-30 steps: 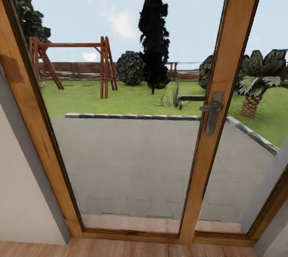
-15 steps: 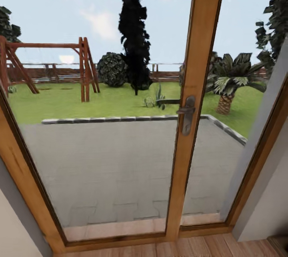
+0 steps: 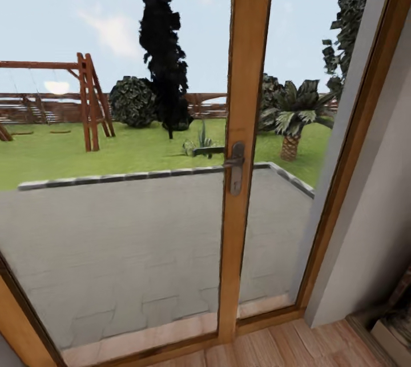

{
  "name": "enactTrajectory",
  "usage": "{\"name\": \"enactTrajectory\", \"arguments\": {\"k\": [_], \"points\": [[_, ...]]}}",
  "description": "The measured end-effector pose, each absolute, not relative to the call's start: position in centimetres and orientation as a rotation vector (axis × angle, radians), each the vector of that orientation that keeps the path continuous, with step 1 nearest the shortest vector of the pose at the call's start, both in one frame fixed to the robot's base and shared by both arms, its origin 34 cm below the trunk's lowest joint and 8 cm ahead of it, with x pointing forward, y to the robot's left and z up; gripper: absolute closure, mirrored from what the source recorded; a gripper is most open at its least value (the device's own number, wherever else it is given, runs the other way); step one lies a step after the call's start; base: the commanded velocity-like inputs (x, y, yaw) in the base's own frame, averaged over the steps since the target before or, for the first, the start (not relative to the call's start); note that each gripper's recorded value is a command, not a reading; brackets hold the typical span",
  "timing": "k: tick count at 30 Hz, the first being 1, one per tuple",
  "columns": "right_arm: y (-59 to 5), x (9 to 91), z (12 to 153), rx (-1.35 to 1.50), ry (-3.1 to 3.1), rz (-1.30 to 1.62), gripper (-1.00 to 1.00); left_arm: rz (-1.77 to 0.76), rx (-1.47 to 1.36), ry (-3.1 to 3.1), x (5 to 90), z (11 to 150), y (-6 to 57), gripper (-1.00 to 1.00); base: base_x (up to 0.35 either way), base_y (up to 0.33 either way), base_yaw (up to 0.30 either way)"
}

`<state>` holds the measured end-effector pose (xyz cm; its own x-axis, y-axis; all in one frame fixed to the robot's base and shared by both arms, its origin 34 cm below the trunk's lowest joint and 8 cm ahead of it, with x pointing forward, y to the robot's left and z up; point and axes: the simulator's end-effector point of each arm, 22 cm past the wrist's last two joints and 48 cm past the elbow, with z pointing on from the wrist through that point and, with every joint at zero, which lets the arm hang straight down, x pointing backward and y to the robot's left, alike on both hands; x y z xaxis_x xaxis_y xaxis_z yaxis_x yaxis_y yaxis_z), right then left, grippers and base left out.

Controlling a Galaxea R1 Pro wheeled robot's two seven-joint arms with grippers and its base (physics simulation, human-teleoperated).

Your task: Place each of the two pumpkins and all three candles from the living room inside a cabinet in the living room (use any cabinet), then make sure every cabinet is closed, and position the cauldron so it is next to a table in the living room.

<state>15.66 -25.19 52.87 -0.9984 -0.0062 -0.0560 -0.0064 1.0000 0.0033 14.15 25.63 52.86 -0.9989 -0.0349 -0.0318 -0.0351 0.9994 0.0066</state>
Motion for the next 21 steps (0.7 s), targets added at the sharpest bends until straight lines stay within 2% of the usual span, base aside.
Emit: {"name": "enactTrajectory", "arguments": {"k": [21], "points": [[-25.2, 15.7, 55.5, -0.011, 3.074, 0.006, -1.0, 0.011, -0.054, 3.098, 14.2, 55.5, 25.6, -1.0, 0.0, 0.0, -0.291]]}}
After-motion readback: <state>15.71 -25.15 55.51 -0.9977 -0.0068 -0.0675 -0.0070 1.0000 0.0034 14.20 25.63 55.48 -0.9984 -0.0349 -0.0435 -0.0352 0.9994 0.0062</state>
